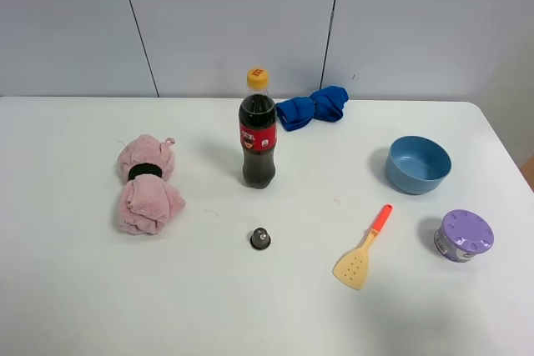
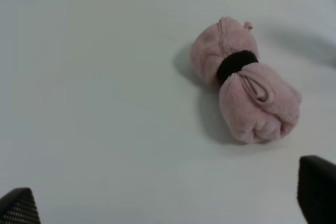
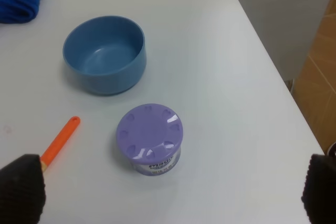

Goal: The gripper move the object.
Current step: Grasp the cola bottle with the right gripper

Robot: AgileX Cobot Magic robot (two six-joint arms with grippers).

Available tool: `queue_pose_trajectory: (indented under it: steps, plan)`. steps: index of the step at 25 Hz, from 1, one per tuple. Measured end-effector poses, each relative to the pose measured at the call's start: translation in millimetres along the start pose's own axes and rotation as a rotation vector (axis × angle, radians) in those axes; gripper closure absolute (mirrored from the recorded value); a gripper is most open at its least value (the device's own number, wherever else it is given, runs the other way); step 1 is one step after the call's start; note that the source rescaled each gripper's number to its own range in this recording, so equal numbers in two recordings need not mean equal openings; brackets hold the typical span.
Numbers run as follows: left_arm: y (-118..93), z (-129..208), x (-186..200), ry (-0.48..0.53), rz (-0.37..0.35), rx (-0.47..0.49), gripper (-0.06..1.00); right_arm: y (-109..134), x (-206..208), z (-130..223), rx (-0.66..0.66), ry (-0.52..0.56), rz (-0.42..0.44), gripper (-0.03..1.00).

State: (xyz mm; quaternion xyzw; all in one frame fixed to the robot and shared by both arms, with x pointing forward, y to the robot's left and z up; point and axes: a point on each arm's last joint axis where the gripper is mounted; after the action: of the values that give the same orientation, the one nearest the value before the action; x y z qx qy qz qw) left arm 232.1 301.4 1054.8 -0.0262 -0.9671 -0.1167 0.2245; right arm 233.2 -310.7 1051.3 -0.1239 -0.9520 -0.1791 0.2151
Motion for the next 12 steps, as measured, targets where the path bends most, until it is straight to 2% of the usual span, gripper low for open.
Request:
queue_pose_trajectory:
  steps: [12]
  plan:
    - [0.0, 0.0, 0.0, 0.000, 0.000, 0.000, -0.06, 1.2, 0.0, 0.6, -0.008, 0.006, -0.013, -0.03]
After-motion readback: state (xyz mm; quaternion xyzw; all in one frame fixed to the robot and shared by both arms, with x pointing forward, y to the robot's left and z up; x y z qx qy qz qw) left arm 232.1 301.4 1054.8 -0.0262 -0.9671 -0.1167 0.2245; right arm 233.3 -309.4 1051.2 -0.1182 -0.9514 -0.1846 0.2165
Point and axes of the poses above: a point on each arm's last joint axis where the gripper is mounted, x pointing back along that axis away from the gripper, y along the wrist's bending axis when the last joint is at zero, z = x × y, and after that the axes turned 15 degrees about -x, right-handed
